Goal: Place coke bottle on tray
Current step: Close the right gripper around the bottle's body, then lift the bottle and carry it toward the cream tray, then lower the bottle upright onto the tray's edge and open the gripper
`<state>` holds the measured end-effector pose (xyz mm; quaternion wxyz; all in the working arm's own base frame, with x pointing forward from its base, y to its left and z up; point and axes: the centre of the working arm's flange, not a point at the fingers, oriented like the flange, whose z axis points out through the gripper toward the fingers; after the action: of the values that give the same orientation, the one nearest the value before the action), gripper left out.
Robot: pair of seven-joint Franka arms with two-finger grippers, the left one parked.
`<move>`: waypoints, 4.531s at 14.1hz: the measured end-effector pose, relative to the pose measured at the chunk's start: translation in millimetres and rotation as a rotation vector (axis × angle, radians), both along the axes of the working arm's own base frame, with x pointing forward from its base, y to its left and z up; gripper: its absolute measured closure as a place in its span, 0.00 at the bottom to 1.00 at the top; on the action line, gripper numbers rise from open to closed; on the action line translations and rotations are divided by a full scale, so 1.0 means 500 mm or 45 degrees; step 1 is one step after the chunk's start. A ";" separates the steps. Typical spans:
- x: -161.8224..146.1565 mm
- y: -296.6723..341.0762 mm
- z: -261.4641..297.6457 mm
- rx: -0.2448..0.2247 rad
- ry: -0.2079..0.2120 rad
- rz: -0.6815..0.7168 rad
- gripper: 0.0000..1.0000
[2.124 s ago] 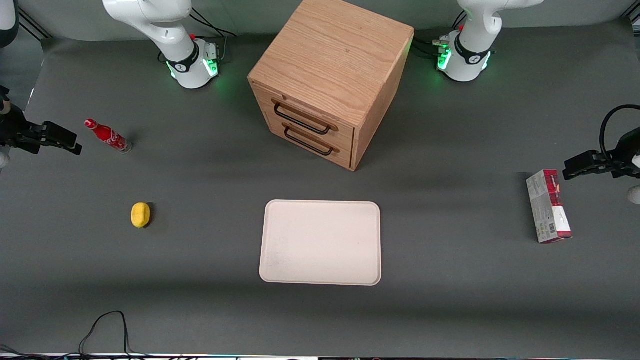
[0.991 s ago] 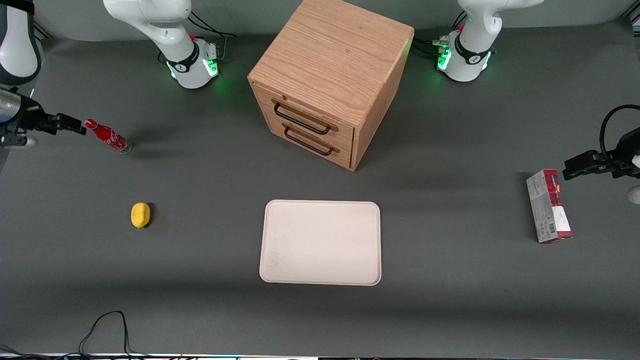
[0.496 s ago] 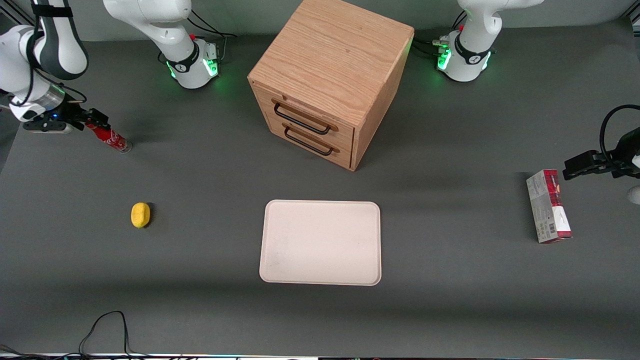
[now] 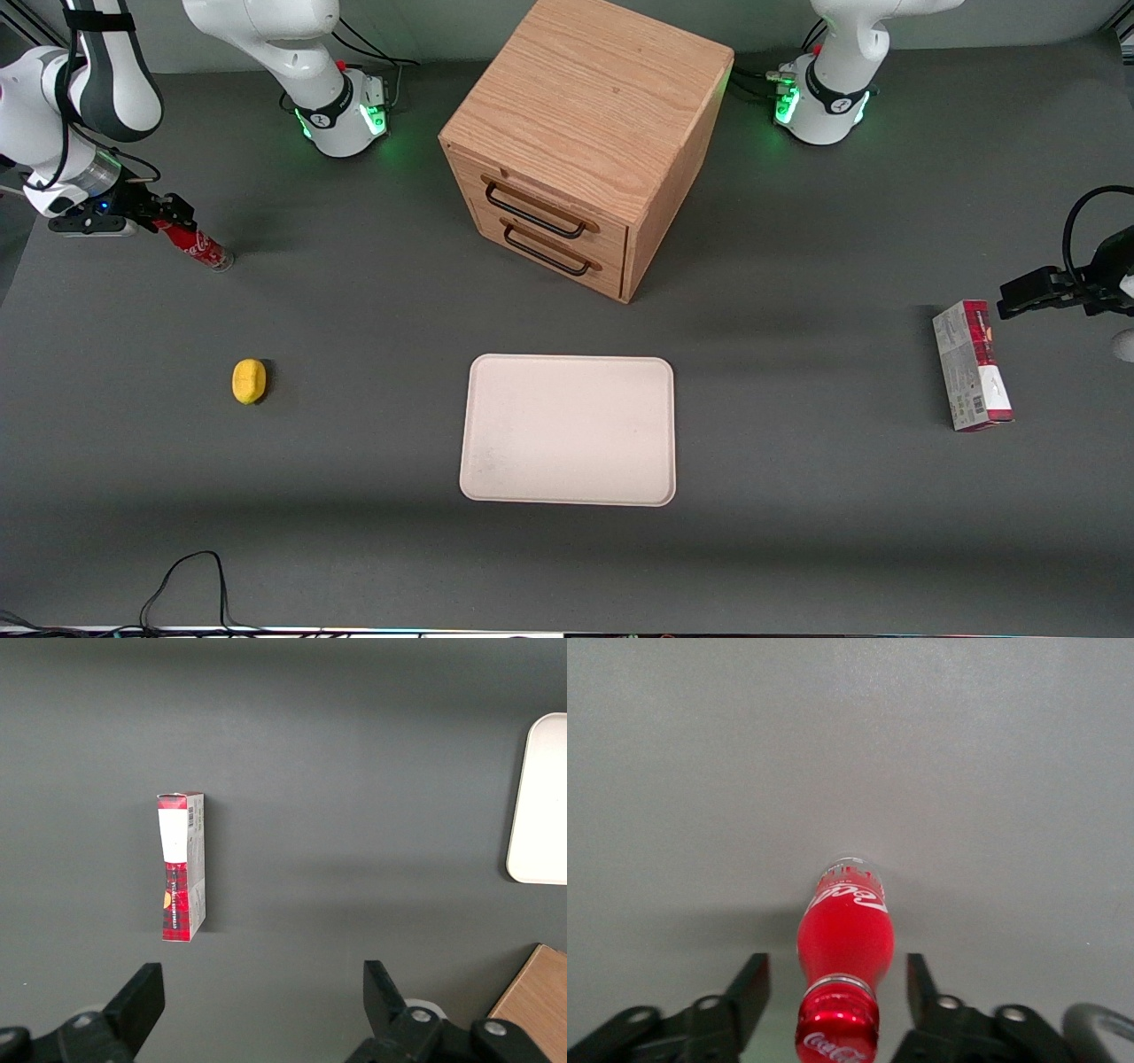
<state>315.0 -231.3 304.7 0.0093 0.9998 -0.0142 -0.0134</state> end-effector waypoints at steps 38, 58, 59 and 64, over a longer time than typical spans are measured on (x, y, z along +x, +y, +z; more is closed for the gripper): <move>0.717 1.088 0.386 0.101 -0.109 -0.013 0.63; 0.810 1.119 0.024 0.088 -0.164 -0.004 0.63; 0.811 1.119 0.023 0.093 -0.168 -0.005 0.62; 0.815 1.118 0.027 0.100 -0.186 -0.008 0.22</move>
<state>722.6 327.5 318.1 -0.0311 0.9976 -0.0176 0.0591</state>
